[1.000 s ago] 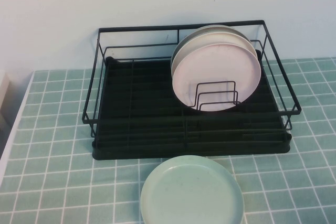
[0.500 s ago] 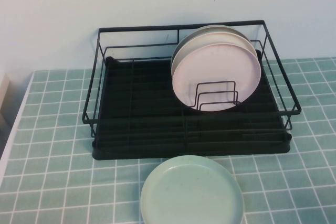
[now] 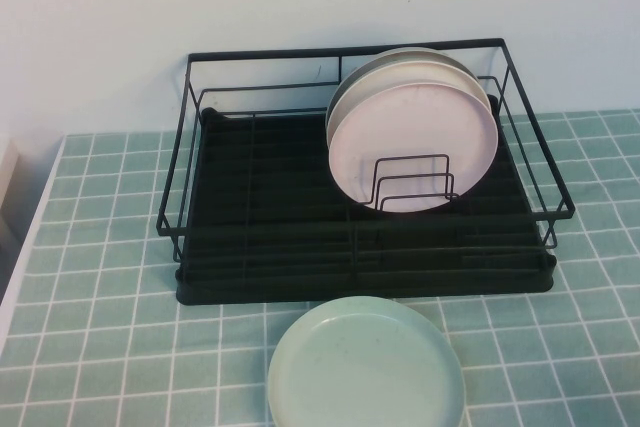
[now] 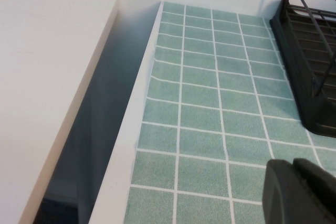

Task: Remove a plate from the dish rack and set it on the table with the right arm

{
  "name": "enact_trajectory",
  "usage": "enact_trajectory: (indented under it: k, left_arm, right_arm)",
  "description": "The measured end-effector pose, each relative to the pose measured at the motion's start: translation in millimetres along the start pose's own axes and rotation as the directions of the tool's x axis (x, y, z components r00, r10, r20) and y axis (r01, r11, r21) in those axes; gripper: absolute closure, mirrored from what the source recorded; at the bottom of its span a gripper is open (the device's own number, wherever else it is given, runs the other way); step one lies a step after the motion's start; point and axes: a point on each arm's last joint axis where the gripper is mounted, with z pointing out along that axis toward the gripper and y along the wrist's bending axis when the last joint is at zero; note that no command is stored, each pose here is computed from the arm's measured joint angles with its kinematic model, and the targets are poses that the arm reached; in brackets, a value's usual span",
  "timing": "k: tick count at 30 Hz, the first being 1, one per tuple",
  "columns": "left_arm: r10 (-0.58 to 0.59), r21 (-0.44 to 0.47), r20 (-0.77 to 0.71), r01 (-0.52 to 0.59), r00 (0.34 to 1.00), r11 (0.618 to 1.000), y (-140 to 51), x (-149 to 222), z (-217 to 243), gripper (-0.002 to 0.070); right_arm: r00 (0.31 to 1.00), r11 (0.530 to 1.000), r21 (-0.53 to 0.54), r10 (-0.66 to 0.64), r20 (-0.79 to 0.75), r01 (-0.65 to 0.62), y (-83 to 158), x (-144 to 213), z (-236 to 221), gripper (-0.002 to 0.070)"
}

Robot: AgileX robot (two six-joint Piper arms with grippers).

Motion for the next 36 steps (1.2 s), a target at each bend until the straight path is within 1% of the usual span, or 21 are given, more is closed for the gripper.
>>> enact_trajectory:
  k: [6, 9, 10, 11, 13, 15, 17, 18, 19, 20, 23, 27, 29, 31, 32, 33, 35, 36]
  left_arm:
    - [0.0, 0.0, 0.0, 0.0, 1.0, 1.0, 0.0, 0, 0, 0.0678]
    - [0.0, 0.0, 0.0, 0.0, 1.0, 1.0, 0.0, 0, 0, 0.0679]
    - [0.0, 0.0, 0.0, 0.0, 1.0, 1.0, 0.0, 0, 0, 0.0679]
    - [0.0, 0.0, 0.0, 0.0, 1.0, 1.0, 0.0, 0, 0, 0.0678]
    - [0.0, 0.0, 0.0, 0.0, 1.0, 1.0, 0.0, 0, 0, 0.0678]
    - [0.0, 0.0, 0.0, 0.0, 1.0, 1.0, 0.0, 0, 0, 0.0678]
    - [0.0, 0.0, 0.0, 0.0, 1.0, 1.0, 0.0, 0, 0, 0.0678]
    - [0.0, 0.0, 0.0, 0.0, 1.0, 1.0, 0.0, 0, 0, 0.0678]
    - [0.0, 0.0, 0.0, 0.0, 1.0, 1.0, 0.0, 0, 0, 0.0678]
    - [0.0, 0.0, 0.0, 0.0, 1.0, 1.0, 0.0, 0, 0, 0.0678]
    - [0.0, 0.0, 0.0, 0.0, 1.0, 1.0, 0.0, 0, 0, 0.0678]
    - [0.0, 0.0, 0.0, 0.0, 1.0, 1.0, 0.0, 0, 0, 0.0678]
    - [0.0, 0.0, 0.0, 0.0, 1.0, 1.0, 0.0, 0, 0, 0.0678]
    - [0.0, 0.0, 0.0, 0.0, 1.0, 1.0, 0.0, 0, 0, 0.0678]
    - [0.0, 0.0, 0.0, 0.0, 1.0, 1.0, 0.0, 0, 0, 0.0678]
    - [0.0, 0.0, 0.0, 0.0, 1.0, 1.0, 0.0, 0, 0, 0.0678]
    - [0.0, 0.0, 0.0, 0.0, 1.0, 1.0, 0.0, 0, 0, 0.0678]
    - [0.0, 0.0, 0.0, 0.0, 1.0, 1.0, 0.0, 0, 0, 0.0678]
  right_arm:
    - [0.998, 0.999, 0.01, -0.05, -0.05, 0.05, 0, 1, 3, 0.0678]
    - [0.981, 0.984, -0.009, -0.177, -0.078, 0.177, 10, -10, 3, 0.0678]
    - [0.966, 0.969, -0.024, -0.247, -0.074, 0.246, 17, -19, 2, 0.0678]
    - [0.945, 0.947, -0.037, -0.322, -0.063, 0.32, 24, -29, 1, 0.0678]
    - [0.879, 0.879, -0.057, -0.476, -0.037, 0.474, 40, -51, 0, 0.0678]
    - [0.799, 0.8, -0.066, -0.6, -0.045, 0.597, 52, -70, 2, 0.0678]
    - [0.698, 0.706, -0.086, -0.708, -0.108, 0.703, 61, -87, 10, 0.0678]
    - [0.668, 0.684, -0.104, -0.728, -0.151, 0.722, 62, -91, 16, 0.0678]
    - [0.61, 0.637, -0.126, -0.767, -0.2, 0.76, 65, -100, 22, 0.0678]
    - [0.566, 0.61, -0.154, -0.785, -0.251, 0.778, 66, -107, 30, 0.0678]
    - [0.467, 0.557, -0.234, -0.814, -0.345, 0.797, 71, -127, 56, 0.0678]
    - [0.381, 0.491, -0.318, -0.856, -0.35, 0.811, 81, -156, 91, 0.0669]
    - [0.343, 0.453, -0.365, -0.88, -0.328, 0.813, 87, -168, 108, 0.0622]
    - [0.317, 0.431, -0.408, -0.893, -0.319, 0.805, 89, -174, 123, 0.0547]
    - [0.294, 0.421, -0.449, -0.898, -0.327, 0.788, 87, -176, 136, 0.0468]
    - [0.279, 0.409, -0.471, -0.905, -0.322, 0.782, 87, -178, 144, 0.0409]
    - [0.248, 0.39, -0.519, -0.913, -0.324, 0.76, 85, -179, 161, 0.027]
    - [0.227, 0.374, -0.542, -0.92, -0.32, 0.753, 83, -181, 169, 0.0222]
